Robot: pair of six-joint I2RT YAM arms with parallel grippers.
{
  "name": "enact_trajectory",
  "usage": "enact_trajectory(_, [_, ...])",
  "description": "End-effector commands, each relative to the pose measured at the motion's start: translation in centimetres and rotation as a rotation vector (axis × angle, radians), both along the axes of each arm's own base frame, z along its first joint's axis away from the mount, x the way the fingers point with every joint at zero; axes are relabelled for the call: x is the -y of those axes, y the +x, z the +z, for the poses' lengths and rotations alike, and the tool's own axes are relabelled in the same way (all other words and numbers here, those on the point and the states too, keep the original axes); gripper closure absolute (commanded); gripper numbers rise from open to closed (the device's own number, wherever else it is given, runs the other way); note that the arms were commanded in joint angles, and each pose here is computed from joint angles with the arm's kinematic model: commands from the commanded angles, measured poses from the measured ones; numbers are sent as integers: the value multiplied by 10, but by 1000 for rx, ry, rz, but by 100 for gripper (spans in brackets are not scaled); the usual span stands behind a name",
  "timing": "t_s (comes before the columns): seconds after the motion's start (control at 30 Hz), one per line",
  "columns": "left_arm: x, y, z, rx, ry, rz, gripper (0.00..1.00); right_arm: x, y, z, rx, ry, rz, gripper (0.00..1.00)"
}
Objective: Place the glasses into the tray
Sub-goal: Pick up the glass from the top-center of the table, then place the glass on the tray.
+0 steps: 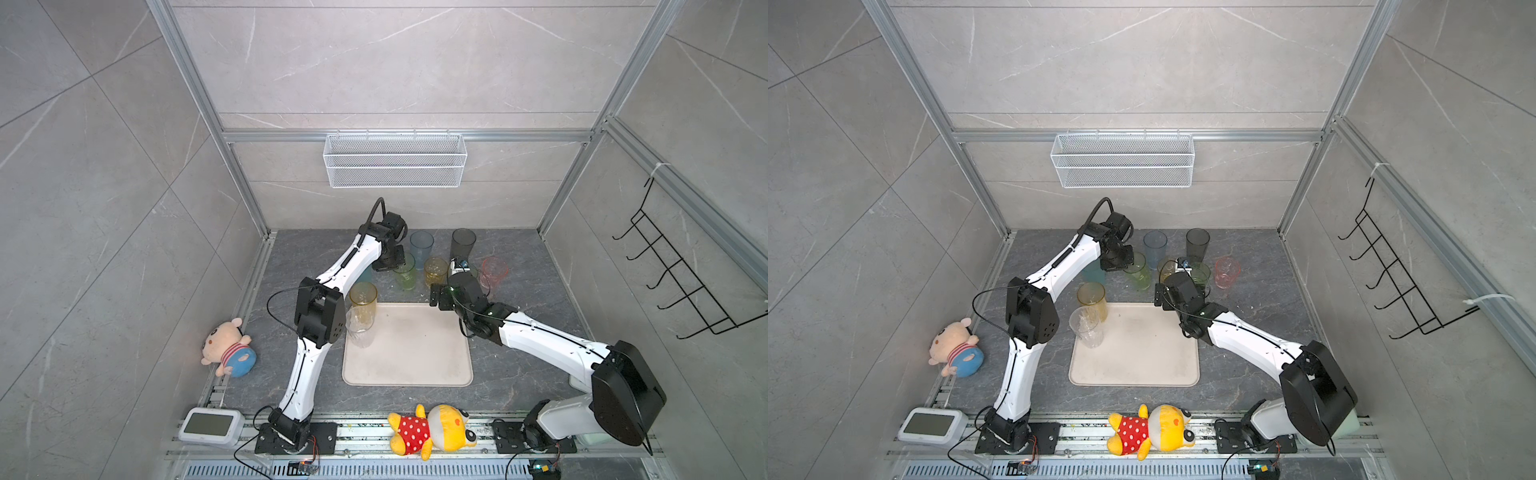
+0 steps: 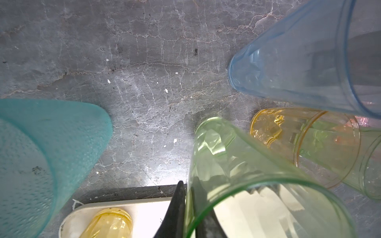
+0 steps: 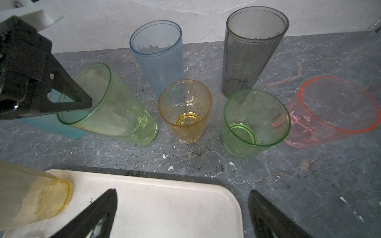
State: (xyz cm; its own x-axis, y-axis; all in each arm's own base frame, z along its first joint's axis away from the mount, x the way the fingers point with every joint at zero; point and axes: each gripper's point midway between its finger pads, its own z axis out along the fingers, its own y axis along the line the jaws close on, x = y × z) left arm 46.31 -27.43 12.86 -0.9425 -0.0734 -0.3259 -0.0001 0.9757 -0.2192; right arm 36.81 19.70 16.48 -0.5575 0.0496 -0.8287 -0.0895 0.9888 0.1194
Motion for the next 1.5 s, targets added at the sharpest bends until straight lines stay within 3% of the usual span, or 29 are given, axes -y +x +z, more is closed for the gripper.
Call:
enact_trajectory(0.0, [0, 1, 30, 43, -41, 11, 91, -2, 3, 2, -4, -3, 5, 0])
enact_trajectory(0.57, [-13, -42, 86, 52, -25, -17, 100, -3, 3, 1, -9, 4, 6, 0])
enact_trajectory(1.47, [-26, -175, 147, -60, 94, -184, 100, -2, 4, 3, 0, 7, 3, 0])
